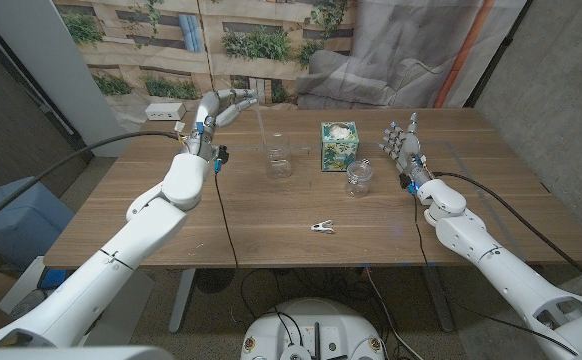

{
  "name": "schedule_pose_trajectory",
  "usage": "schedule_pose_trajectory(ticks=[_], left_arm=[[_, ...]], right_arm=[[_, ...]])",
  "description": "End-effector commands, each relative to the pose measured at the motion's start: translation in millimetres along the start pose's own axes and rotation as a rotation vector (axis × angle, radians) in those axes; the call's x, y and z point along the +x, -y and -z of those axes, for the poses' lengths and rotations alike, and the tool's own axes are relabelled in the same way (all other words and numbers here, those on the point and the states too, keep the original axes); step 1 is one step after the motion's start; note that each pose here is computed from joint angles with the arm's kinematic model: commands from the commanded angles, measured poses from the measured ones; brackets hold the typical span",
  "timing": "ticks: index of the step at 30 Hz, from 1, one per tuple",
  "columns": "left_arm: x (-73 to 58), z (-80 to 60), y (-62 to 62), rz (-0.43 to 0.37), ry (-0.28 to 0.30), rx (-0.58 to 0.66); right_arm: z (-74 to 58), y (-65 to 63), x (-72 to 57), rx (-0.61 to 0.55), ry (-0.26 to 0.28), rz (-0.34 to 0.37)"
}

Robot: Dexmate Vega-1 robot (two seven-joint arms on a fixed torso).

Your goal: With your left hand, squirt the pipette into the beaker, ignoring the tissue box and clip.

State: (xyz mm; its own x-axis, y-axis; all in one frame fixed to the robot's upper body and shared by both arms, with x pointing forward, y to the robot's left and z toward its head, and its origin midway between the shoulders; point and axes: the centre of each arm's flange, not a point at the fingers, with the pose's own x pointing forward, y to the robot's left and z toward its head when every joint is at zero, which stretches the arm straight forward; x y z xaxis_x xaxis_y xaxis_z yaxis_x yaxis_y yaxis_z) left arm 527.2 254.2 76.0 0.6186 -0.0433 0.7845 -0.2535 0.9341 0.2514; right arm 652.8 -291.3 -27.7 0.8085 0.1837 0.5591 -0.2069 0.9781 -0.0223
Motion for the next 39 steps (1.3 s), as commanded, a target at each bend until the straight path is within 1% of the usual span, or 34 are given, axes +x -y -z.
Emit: schedule_pose_trajectory(ticks=[1, 4, 8, 9, 10, 13, 20, 27, 30, 35, 39], left_arm=[[18.7, -0.1, 7.6, -0.039, 0.049, -0.034], [22.8, 0.2, 11.0, -0.038, 0.06, -0.055], [27.1, 3.6, 17.8, -0.024, 0.05, -0.064], [27.1, 3.7, 17.8, -0.024, 0.05, -0.064], [28.5, 6.0, 21.5, -0.017, 0.041, -0.07], [30.6, 9.0, 27.3, -0.002, 0.025, -0.074], [36.5, 17.5, 40.8, 0.024, 0.004, -0.082], [43.3, 23.1, 55.2, 0.043, 0.002, -0.074], [45.5, 23.7, 61.6, 0.051, 0.003, -0.078], [46.9, 20.5, 70.8, 0.07, 0.022, -0.073], [45.4, 17.4, 74.6, 0.075, 0.038, -0.058]], right_arm=[[0.1, -0.3, 0.0, 0.001, 0.0, 0.0], [0.2, -0.3, 0.0, 0.001, 0.0, 0.0], [0.2, -0.3, 0.0, 0.001, 0.0, 0.0], [0.2, -0.3, 0.0, 0.001, 0.0, 0.0], [0.2, -0.3, 0.0, 0.0, 0.0, 0.0], [0.2, -0.3, 0.0, 0.001, 0.0, 0.0], [0.1, -0.4, 0.0, 0.0, 0.0, 0.0], [0.0, -0.3, 0.0, 0.001, 0.0, 0.0], [0.0, -0.3, 0.0, 0.001, 0.0, 0.0], [0.0, -0.3, 0.0, 0.0, 0.0, 0.0], [-0.1, -0.3, 0.0, 0.0, 0.0, 0.0]])
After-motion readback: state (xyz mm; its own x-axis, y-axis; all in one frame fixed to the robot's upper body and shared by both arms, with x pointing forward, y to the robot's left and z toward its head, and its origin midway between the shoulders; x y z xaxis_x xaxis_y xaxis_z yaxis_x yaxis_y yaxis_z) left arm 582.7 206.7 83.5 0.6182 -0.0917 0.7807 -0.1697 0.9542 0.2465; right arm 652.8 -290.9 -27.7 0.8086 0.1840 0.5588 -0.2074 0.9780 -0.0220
